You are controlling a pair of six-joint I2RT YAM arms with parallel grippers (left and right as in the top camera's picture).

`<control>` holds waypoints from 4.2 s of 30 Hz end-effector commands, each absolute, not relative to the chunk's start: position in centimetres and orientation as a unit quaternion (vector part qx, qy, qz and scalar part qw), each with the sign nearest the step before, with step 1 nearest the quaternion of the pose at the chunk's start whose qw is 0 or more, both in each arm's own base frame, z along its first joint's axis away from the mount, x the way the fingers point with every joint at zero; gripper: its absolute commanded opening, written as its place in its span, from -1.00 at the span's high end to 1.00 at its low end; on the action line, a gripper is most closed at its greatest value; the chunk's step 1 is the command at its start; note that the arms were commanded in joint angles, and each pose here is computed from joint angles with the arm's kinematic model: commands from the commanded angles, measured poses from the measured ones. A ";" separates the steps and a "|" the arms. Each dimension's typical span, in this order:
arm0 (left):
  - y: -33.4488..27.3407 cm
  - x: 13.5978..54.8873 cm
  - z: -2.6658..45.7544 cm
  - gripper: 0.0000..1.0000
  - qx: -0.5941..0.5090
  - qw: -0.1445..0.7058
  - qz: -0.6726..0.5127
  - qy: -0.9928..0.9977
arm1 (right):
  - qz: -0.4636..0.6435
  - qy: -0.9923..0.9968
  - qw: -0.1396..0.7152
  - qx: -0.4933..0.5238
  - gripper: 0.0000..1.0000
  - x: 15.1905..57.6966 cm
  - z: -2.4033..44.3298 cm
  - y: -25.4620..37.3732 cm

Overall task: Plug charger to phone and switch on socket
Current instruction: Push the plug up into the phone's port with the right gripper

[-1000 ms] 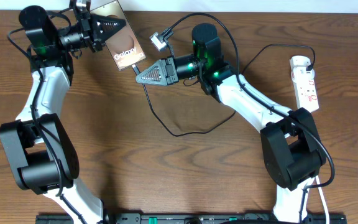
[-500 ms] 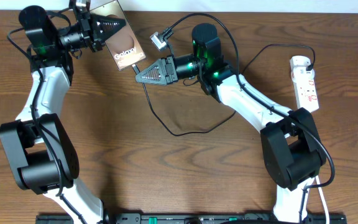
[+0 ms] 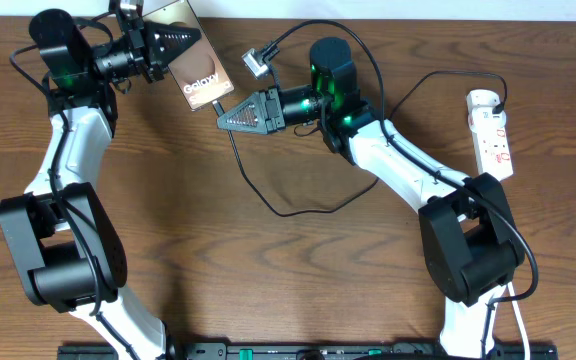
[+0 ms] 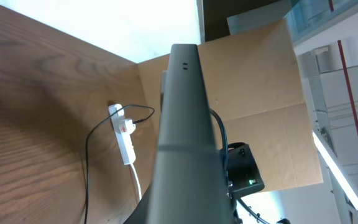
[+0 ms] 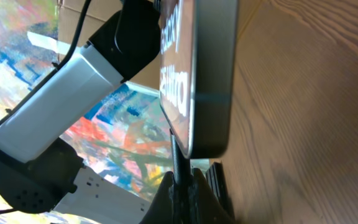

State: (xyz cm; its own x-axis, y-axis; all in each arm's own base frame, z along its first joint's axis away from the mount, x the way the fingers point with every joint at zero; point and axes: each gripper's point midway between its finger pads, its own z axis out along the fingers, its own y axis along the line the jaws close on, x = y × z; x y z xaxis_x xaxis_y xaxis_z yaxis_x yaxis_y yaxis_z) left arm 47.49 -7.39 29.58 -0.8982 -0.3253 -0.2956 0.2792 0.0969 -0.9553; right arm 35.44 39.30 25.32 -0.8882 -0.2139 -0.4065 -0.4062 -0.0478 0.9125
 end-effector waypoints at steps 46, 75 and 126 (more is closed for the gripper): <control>-8.0 46.0 30.2 0.85 0.026 0.206 -0.677 0.706 | 0.689 0.688 0.098 -0.205 0.98 36.9 25.9 39.1; -8.5 45.9 30.2 0.86 0.035 0.208 -0.677 0.705 | 0.687 0.692 0.102 -0.196 0.98 37.2 25.9 39.1; -6.7 46.2 30.2 0.86 0.023 0.222 -0.672 0.706 | 0.682 0.690 0.123 -0.208 -0.99 37.7 25.8 38.7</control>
State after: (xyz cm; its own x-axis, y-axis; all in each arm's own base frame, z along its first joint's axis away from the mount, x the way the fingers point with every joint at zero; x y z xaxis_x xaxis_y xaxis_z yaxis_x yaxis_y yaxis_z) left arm 46.59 -7.25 29.54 -0.9112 -0.2789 -0.3034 0.2907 0.0867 -0.9529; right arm 37.02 39.24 25.62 -0.8991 -0.1376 -0.4156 -0.4169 -0.0203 0.9087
